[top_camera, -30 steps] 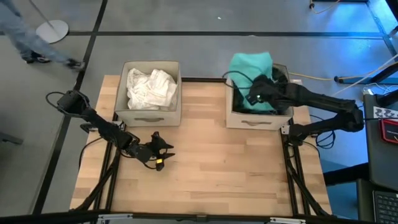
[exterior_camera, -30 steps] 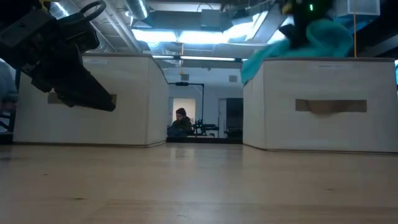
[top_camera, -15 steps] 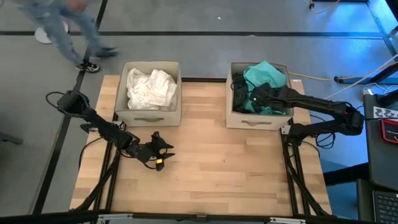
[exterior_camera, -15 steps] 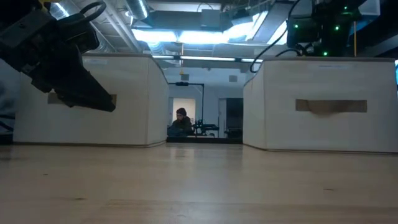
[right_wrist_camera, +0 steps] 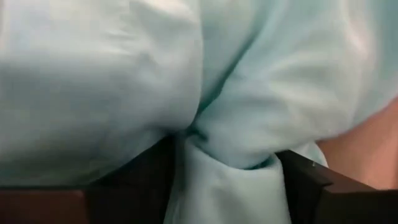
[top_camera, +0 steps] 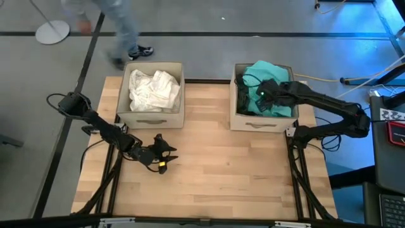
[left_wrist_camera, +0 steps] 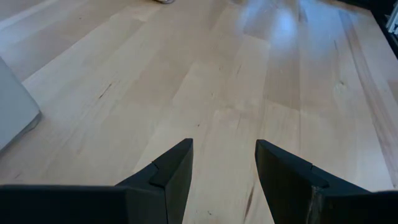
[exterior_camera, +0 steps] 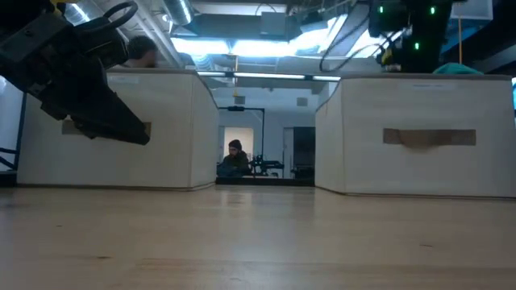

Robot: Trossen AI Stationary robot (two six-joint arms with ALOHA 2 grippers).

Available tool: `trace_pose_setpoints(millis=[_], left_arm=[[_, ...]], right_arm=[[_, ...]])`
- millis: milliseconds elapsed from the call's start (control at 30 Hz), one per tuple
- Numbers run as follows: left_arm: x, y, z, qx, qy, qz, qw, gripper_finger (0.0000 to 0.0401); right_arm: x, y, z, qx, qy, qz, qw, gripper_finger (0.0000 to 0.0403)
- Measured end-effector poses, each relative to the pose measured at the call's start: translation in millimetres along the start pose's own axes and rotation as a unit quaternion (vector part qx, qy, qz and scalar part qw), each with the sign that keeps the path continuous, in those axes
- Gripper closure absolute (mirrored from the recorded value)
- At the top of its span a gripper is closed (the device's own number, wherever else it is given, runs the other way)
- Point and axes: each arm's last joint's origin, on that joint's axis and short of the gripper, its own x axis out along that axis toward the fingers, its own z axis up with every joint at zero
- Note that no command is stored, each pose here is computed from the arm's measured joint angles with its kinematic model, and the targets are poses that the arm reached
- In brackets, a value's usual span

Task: Sort clothes
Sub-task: Put the blue shorts into the right brown bin, then return to Home Position

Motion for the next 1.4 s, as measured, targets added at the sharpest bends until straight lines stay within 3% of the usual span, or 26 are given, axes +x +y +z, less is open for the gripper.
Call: trace_pose_setpoints(millis=[367,533,767,900,1133,1400], left_arm=[[0.0,-0.1,0.1,0.006,0.000,0.000,1.000,0.0235],[0.0,-0.7,0.9,0.027,-0.004,-0.003,1.000,0.0235],[3.2,2.2,6.0,0.054,-0.016,0.002,0.998,0.0241],[5.1,4.4,7.5,0.072,-0.012,-0.001,0.997,0.0273],[3.8,0.6,9.5,0.096,-0.031,-0.080,0.992,0.0340],[-0.9,40.8,-5.5,0.070,-0.103,-0.120,0.985,0.0391]], right_arm=[[-60.8,-21.4,25.3,0.030,-0.024,0.092,0.995,0.0157],[-74.5,-2.6,30.5,-0.009,-0.095,0.169,0.981,0.0157],[-73.9,61.0,15.5,-0.123,-0.230,0.280,0.924,0.0194],[-61.7,93.4,-4.3,-0.162,-0.273,0.363,0.876,0.0262],[-40.4,118.4,-41.7,-0.207,-0.285,0.465,0.812,0.0392],[-37.3,111.1,-67.8,-0.195,-0.336,0.524,0.758,0.0369]])
